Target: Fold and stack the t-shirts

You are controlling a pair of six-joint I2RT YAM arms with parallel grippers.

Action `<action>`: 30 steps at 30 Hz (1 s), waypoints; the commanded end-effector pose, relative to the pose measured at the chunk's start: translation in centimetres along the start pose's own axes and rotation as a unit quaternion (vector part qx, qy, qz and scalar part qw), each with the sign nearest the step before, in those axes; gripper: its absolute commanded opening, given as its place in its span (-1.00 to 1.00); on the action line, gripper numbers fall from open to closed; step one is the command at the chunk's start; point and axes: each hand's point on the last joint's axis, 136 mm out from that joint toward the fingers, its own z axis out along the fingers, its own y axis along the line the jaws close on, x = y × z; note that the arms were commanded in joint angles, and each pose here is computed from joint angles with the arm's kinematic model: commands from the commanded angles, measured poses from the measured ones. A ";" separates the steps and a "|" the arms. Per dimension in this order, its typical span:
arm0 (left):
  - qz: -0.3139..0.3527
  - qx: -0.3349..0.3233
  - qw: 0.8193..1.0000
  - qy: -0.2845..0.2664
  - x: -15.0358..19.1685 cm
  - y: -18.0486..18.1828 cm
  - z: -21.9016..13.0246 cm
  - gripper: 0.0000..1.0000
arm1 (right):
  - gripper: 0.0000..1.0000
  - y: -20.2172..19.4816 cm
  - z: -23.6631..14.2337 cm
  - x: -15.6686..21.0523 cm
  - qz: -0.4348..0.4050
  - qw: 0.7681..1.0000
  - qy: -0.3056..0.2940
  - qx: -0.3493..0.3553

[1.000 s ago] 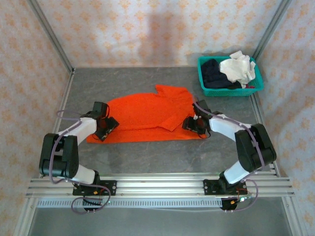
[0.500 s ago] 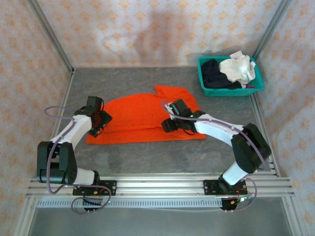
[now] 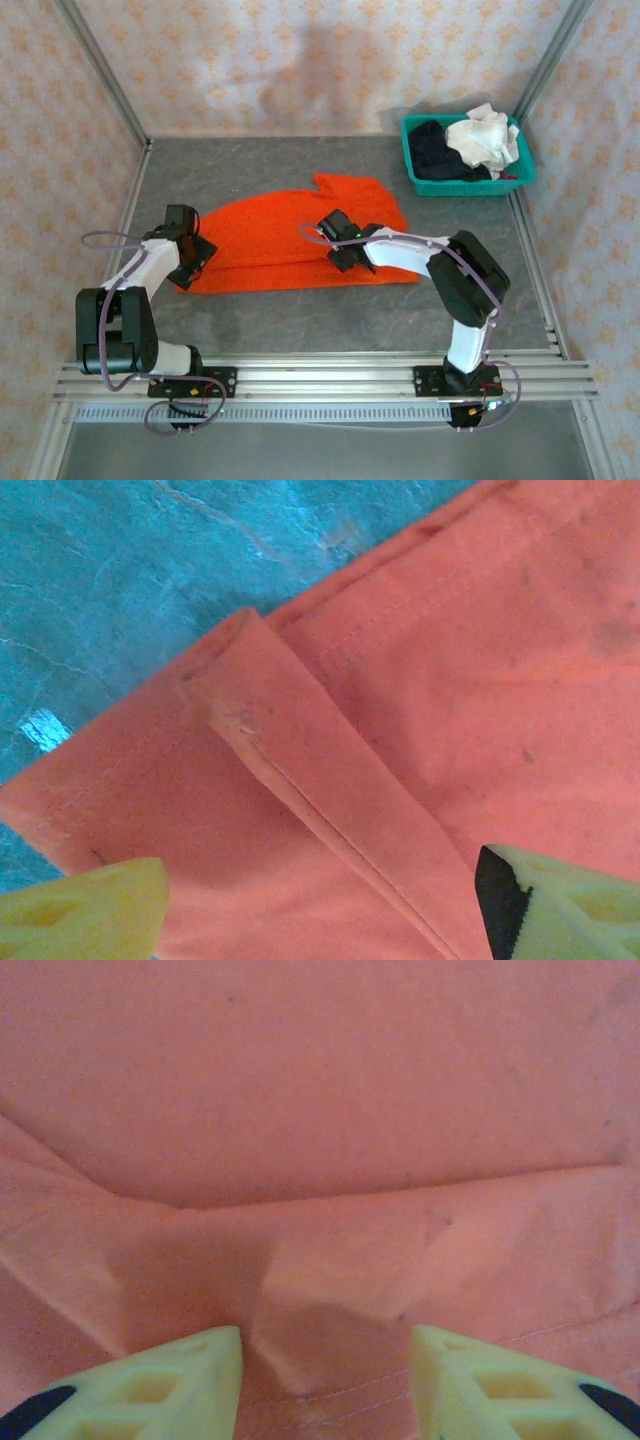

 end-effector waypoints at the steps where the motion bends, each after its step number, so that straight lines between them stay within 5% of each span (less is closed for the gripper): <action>1: -0.015 0.009 1.000 -0.006 -1.0 -0.5 0.5 0.63 | -0.09 -1.9 -0.2 -1.2 -0.006 0.999 -0.002 0.040; 17: -0.059 0.050 0.997 -0.005 -5.2 -5.8 2.6 0.62 | 0.02 -1.9 -4.3 -3.0 0.040 0.996 -0.083 -0.004; 25: -0.071 0.057 0.996 -0.003 -6.7 -8.0 3.7 0.62 | 0.21 0.6 -4.6 -0.8 0.019 0.995 -0.066 -0.075; 30: -0.073 0.059 0.996 0.003 -6.8 -8.4 4.0 0.63 | 0.20 -1.5 -3.8 0.1 0.081 0.996 -0.029 -0.026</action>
